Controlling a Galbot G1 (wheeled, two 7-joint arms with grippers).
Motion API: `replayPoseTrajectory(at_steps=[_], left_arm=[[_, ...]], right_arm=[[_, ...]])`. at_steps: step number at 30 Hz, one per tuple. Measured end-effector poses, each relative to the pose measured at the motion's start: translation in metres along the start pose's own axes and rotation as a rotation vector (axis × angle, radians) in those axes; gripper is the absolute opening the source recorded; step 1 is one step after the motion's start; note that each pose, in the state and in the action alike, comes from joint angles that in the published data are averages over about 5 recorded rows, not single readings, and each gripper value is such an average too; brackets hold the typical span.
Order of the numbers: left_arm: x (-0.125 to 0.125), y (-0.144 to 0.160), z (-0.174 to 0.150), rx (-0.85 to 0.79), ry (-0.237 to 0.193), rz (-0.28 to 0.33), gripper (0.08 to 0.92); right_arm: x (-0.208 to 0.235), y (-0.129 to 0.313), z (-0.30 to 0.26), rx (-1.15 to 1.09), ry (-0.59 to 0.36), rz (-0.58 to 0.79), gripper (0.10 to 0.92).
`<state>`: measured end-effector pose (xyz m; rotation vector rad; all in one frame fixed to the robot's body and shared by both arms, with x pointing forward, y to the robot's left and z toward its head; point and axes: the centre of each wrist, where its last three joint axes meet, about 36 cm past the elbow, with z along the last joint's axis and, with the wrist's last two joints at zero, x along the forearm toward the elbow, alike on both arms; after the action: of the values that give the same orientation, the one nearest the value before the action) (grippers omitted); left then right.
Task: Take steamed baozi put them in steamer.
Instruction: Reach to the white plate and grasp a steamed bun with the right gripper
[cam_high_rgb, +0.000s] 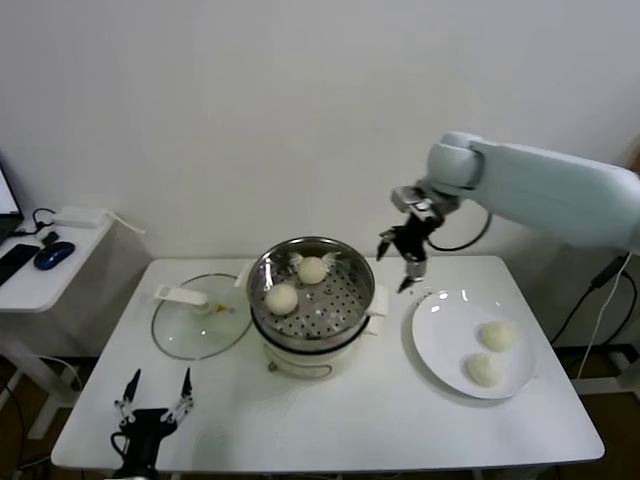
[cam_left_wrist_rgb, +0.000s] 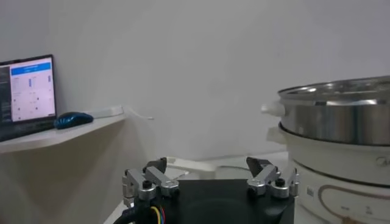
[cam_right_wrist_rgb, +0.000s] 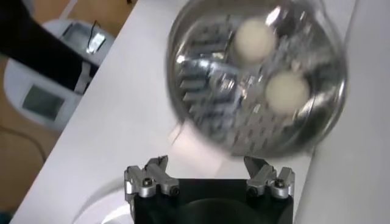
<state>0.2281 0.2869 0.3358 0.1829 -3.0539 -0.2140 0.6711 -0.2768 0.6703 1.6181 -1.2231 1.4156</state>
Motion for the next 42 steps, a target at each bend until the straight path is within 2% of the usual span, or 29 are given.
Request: replayPoseTrajectory(at_steps=[10, 20, 30, 42], left_arm=[[0.008, 0.003, -0.001, 0.008, -0.01, -0.006, 0.823], [0.011, 0.005, -0.001, 0.018, -0.005, -0.007, 0.823], [0.013, 0.005, -0.001, 0.037, 0.005, -0.01, 0.823], [0.013, 0.004, 0.001, 0.044, 0.011, -0.017, 0.823]], right_arm=[[-0.049, 0.068, 0.081, -0.07, 0.054, -0.061, 0.823], [-0.097, 0.11, 0.119, -0.12, 0.099, -0.118, 0.823], [-0.136, 0.128, 0.136, -0.152, 0.127, -0.143, 0.823], [-0.164, 0.123, 0.143, -0.167, 0.14, -0.135, 0.823]])
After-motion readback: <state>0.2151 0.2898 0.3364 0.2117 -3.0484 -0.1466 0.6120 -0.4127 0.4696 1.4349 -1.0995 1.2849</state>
